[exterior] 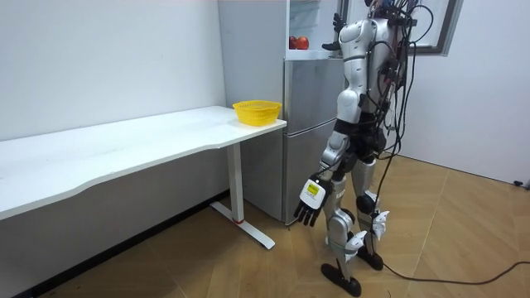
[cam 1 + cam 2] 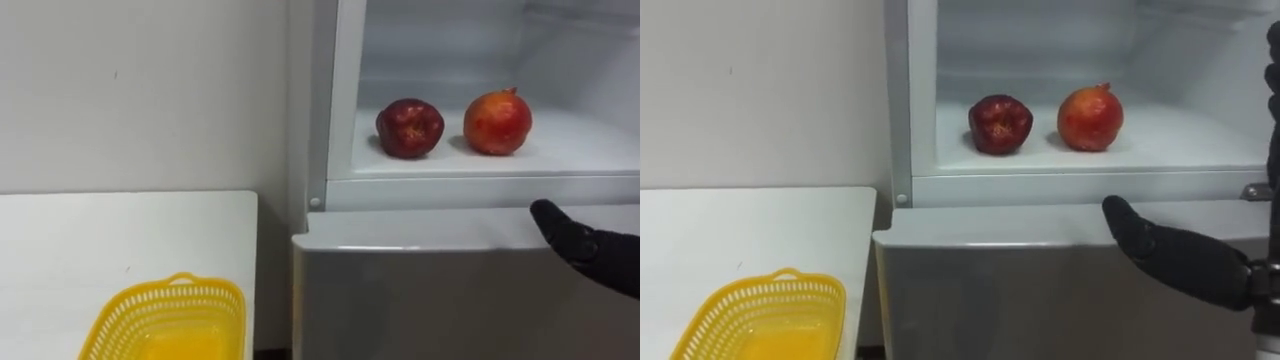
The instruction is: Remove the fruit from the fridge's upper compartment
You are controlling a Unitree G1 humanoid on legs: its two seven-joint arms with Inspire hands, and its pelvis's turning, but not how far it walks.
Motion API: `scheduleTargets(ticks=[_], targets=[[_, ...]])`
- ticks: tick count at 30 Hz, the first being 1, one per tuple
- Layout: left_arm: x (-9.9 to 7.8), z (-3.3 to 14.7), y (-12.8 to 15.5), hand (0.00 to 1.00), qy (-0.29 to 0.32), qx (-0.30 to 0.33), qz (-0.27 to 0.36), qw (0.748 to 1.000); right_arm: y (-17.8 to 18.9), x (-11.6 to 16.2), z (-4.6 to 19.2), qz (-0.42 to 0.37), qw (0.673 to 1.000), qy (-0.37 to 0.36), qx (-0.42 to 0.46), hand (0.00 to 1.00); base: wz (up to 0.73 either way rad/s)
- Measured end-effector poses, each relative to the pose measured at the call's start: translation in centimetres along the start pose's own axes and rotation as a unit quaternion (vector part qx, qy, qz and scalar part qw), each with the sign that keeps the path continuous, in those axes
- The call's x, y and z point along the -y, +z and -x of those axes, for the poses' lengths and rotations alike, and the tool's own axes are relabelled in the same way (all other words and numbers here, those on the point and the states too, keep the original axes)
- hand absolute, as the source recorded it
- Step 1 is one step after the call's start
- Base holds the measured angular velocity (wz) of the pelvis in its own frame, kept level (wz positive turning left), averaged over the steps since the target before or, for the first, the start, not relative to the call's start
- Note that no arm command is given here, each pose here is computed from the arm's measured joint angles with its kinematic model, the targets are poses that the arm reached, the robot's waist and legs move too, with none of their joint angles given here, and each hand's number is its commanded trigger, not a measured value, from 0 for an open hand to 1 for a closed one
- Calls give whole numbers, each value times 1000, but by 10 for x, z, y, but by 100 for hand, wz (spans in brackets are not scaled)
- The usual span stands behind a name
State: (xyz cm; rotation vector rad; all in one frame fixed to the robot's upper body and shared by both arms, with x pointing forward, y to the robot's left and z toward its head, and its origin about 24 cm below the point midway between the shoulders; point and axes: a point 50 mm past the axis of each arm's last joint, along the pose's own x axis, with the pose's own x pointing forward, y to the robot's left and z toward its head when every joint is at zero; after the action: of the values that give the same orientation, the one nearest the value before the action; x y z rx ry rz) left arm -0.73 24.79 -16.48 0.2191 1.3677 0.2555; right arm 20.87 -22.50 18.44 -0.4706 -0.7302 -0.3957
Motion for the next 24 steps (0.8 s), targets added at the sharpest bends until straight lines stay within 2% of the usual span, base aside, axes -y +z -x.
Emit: scheduleTargets(ticks=[7,21,24], targets=[[1,-3,12,0,-6,1,-39,999,4,-11,-12,-5,1000,22,15,0,0],[-7,-5,21,0,-3,8,-55,998,-4,-19,-57,-7,999,20,28,0,5],[-8,-5,29,0,0,20,-55,998,-6,-20,-58,-5,1000,20,21,0,15]])
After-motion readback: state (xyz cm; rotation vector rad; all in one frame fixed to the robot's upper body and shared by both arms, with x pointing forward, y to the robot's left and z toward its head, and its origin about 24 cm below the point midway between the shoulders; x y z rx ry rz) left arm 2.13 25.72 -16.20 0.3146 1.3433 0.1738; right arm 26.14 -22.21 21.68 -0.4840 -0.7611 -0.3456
